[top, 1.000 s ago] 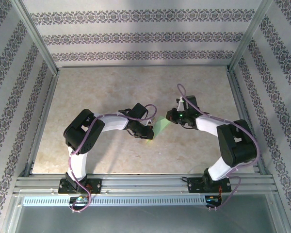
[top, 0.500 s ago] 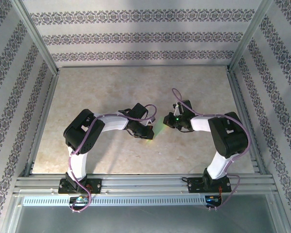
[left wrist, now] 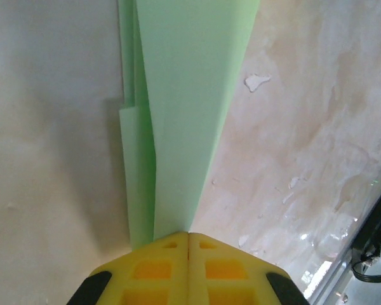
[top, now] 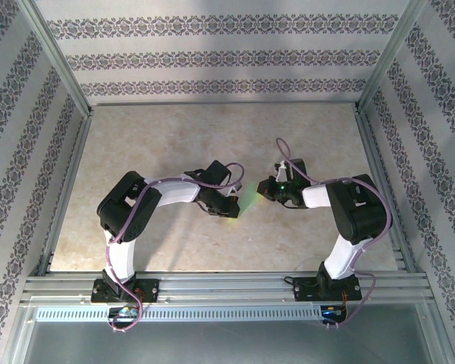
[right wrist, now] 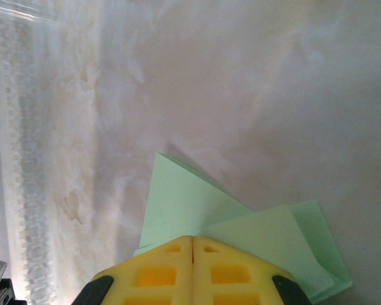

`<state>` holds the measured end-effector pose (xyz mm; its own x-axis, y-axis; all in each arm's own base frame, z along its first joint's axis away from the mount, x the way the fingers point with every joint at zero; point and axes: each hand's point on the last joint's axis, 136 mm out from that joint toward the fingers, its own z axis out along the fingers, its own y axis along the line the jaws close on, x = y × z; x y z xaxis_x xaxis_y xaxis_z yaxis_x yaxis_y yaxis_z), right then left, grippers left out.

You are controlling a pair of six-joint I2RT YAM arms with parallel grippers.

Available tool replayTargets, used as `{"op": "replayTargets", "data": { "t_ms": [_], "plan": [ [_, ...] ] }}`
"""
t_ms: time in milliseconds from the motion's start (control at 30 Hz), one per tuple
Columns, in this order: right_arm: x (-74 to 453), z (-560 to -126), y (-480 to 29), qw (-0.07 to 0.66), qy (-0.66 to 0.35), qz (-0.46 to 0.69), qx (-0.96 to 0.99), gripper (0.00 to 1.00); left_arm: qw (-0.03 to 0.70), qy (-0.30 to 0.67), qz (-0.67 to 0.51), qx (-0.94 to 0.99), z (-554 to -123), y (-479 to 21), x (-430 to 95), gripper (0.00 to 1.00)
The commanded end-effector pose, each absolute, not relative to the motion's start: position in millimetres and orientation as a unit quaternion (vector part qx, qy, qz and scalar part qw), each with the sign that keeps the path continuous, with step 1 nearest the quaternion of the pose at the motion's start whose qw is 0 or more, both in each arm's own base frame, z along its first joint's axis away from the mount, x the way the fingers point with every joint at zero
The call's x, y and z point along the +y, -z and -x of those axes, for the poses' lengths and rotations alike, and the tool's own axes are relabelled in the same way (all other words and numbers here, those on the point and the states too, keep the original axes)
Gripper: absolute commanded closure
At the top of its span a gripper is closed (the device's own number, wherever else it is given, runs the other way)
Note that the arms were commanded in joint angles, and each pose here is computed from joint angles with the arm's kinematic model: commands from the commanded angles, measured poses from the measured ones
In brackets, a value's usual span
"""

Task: Fold a paper plane with a square sheet of paper (fold left side to right side)
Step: Fold the wing for the fifth time at the center of the table.

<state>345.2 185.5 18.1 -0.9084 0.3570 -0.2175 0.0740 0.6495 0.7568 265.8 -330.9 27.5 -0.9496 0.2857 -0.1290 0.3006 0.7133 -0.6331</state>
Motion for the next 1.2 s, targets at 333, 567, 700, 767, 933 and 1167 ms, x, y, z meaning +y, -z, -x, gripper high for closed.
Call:
{"op": "replayTargets", "data": {
  "t_ms": [333, 567, 700, 767, 933, 1167],
  "plan": [
    [183, -320, 19, 0.114, -0.391, -0.165, 0.898, 1.0, 0.018, 0.364, -0.197, 0.91, -272, -64, -363, 1.0],
    [182, -317, 24, 0.109, -0.38, -0.162, 0.904, 1.0, 0.007, 0.35, -0.21, 0.913, -279, -47, -374, 1.0],
    [182, -315, 27, 0.105, -0.375, -0.161, 0.907, 1.0, 0.01, 0.342, -0.212, 0.915, -286, -40, -377, 1.0],
    [181, -313, 29, 0.101, -0.371, -0.16, 0.909, 1.0, 0.015, 0.338, -0.215, 0.916, -290, -39, -379, 1.0],
    [181, -312, 32, 0.098, -0.365, -0.158, 0.912, 1.0, 0.019, 0.333, -0.217, 0.917, -297, -35, -383, 1.0],
    [179, -310, 35, 0.093, -0.353, -0.154, 0.918, 1.0, 0.015, 0.311, -0.214, 0.926, -296, -18, -375, 1.0]
  ]
}}
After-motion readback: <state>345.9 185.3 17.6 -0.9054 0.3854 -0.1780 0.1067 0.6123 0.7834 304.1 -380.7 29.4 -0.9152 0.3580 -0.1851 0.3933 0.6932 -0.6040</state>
